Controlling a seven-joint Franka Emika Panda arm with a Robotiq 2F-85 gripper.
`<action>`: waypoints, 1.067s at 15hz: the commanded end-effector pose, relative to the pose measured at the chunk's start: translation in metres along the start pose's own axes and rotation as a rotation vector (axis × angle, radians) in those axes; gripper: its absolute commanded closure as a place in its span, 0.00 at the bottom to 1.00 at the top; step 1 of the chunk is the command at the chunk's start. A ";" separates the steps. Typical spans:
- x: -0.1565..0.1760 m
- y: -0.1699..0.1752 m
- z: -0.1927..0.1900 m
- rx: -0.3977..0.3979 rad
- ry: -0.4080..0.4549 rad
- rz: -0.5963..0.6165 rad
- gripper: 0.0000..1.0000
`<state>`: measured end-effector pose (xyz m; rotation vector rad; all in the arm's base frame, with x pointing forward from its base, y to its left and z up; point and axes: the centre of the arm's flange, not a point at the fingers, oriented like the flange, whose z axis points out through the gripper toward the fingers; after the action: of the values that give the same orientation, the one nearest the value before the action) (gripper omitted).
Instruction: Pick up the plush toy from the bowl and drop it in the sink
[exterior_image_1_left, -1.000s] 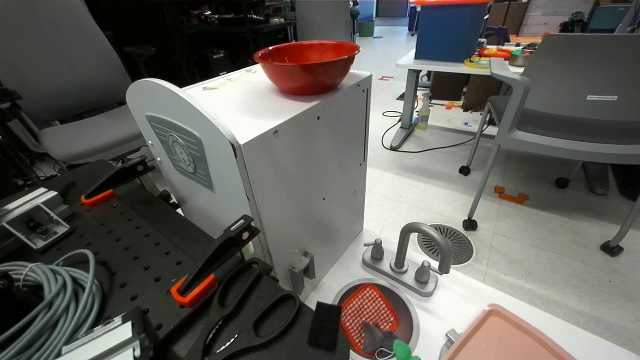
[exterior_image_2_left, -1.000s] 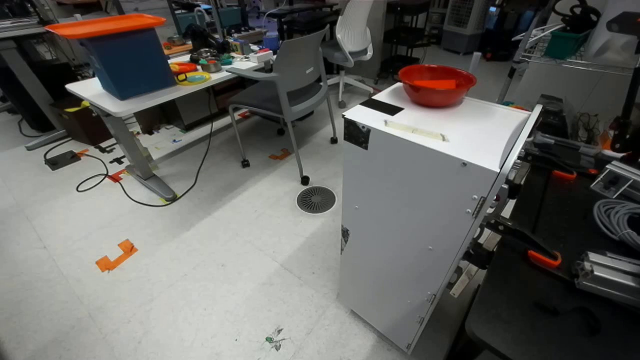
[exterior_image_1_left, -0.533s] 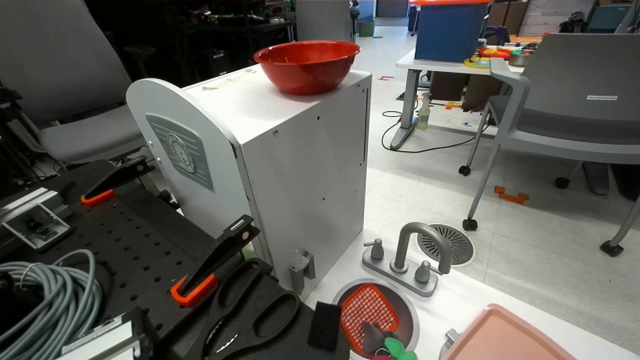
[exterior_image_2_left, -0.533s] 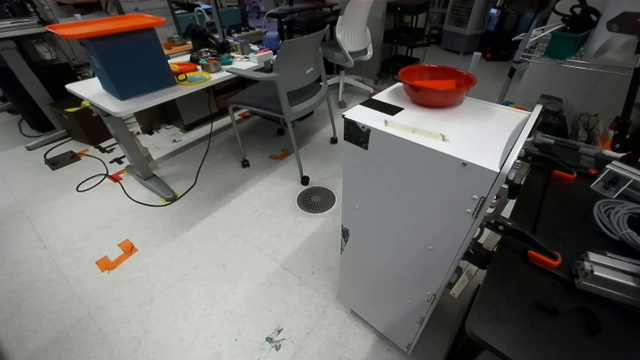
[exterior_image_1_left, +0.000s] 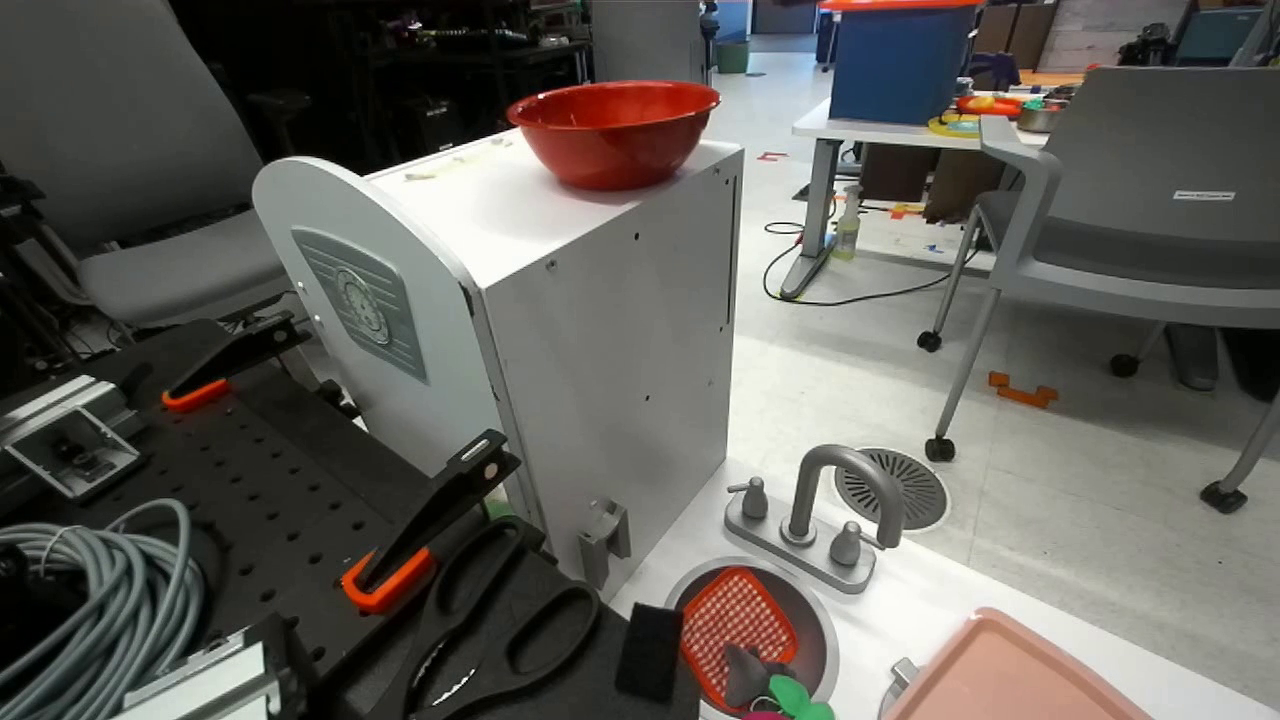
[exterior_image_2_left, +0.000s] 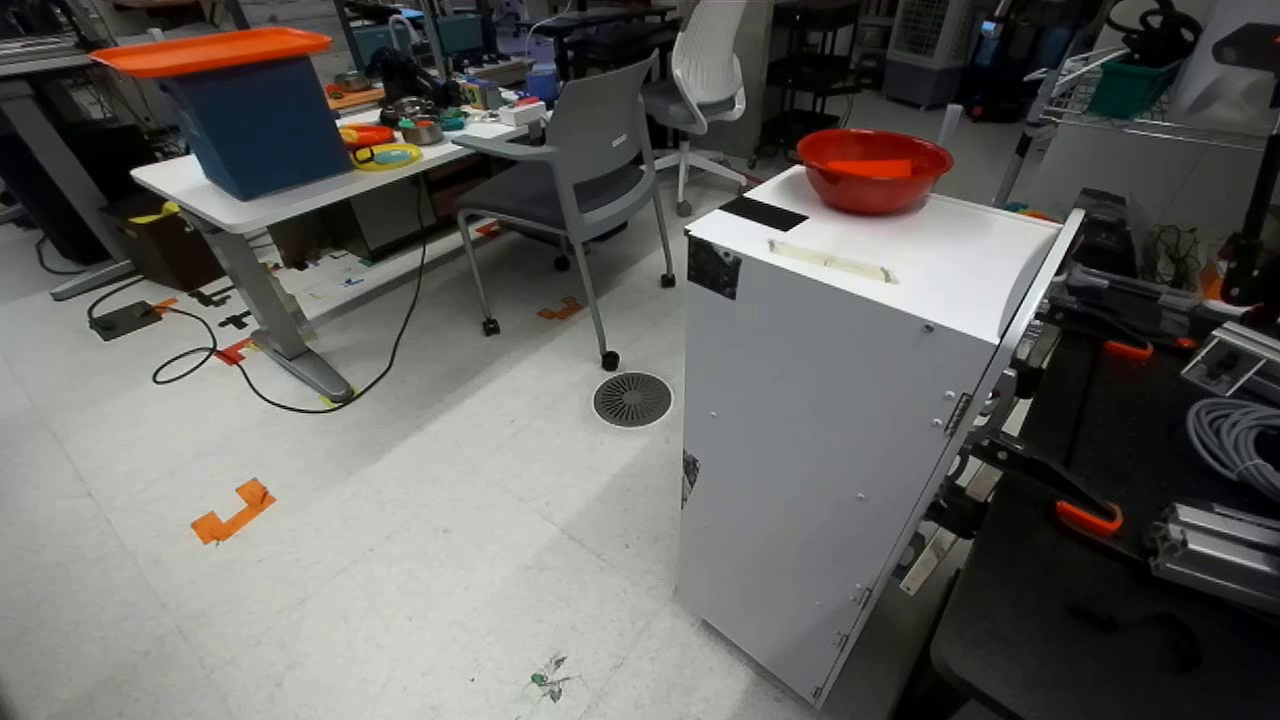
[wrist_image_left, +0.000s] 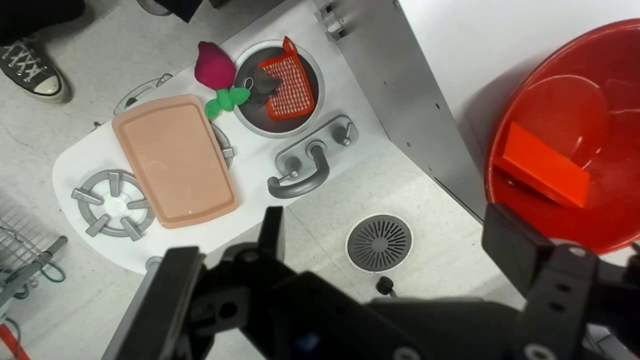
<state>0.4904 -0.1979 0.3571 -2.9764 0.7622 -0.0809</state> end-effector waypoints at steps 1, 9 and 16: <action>-0.005 0.001 -0.004 0.016 0.018 -0.015 0.00; 0.000 0.000 0.000 0.000 0.000 -0.003 0.00; 0.000 0.000 0.000 0.000 0.000 -0.003 0.00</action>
<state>0.4900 -0.1978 0.3573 -2.9772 0.7581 -0.0815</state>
